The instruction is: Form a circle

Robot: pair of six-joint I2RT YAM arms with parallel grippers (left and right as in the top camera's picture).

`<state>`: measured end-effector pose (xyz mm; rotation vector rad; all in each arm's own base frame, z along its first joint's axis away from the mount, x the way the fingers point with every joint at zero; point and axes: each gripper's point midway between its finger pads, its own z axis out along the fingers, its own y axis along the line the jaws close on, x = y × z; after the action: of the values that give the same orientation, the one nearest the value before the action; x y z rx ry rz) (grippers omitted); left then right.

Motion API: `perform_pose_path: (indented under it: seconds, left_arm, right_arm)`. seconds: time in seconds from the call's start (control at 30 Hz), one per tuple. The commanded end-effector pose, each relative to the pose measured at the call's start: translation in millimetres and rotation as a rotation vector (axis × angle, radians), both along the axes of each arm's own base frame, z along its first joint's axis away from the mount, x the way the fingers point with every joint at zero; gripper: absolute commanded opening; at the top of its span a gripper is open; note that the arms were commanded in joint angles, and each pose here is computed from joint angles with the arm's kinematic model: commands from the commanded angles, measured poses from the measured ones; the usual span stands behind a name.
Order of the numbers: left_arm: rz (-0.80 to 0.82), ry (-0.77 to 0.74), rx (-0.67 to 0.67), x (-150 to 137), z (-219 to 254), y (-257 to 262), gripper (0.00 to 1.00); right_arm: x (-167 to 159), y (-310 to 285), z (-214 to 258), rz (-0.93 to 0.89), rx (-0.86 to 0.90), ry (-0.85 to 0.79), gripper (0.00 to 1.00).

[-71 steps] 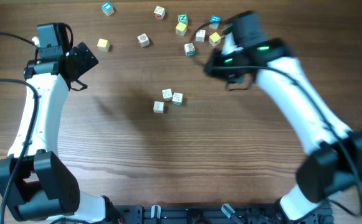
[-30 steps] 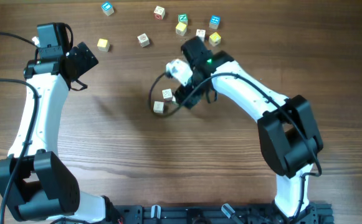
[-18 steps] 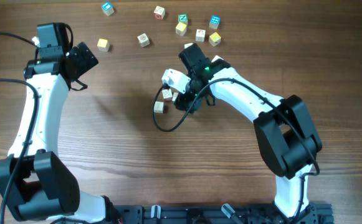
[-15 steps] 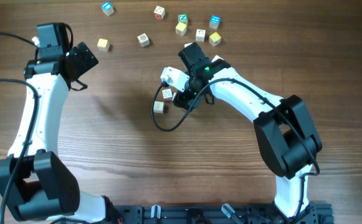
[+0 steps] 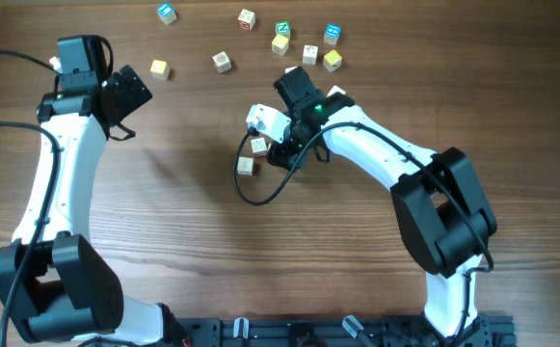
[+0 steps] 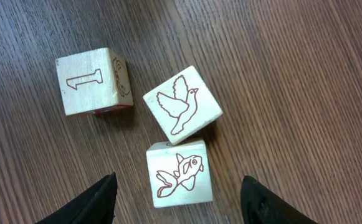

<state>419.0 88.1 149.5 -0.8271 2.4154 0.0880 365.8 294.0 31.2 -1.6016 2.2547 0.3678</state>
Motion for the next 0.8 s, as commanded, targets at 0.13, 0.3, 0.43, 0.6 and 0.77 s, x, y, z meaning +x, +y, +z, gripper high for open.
perform_pose_path:
  seconds: [0.13, 0.3, 0.43, 0.6, 0.77]
  left_arm:
    - [0.010, -0.020, 0.002, 1.5, 7.7, 2.3, 1.00]
    - [0.010, -0.020, 0.002, 1.5, 7.7, 2.3, 1.00]
    - [0.010, -0.020, 0.001, 1.4, 7.6, 2.2, 1.00]
    - [0.010, -0.020, 0.001, 1.4, 7.6, 2.2, 1.00]
    - [0.010, -0.021, 0.001, 1.5, 7.7, 2.2, 1.00]
  right_arm:
    - [-11.6, 0.7, -31.5, 0.023, -0.024, 0.072, 0.61]
    - [-12.1, 0.4, -32.3, 0.000, -0.024, 0.085, 0.50]
    - [-16.5, -2.6, -33.7, -0.007, -0.036, 0.106, 0.47]
    - [-20.7, -5.5, -35.0, -0.019, -0.048, 0.129, 0.47]
    - [-14.1, -10.2, -36.5, -0.038, -0.077, 0.098, 0.66]
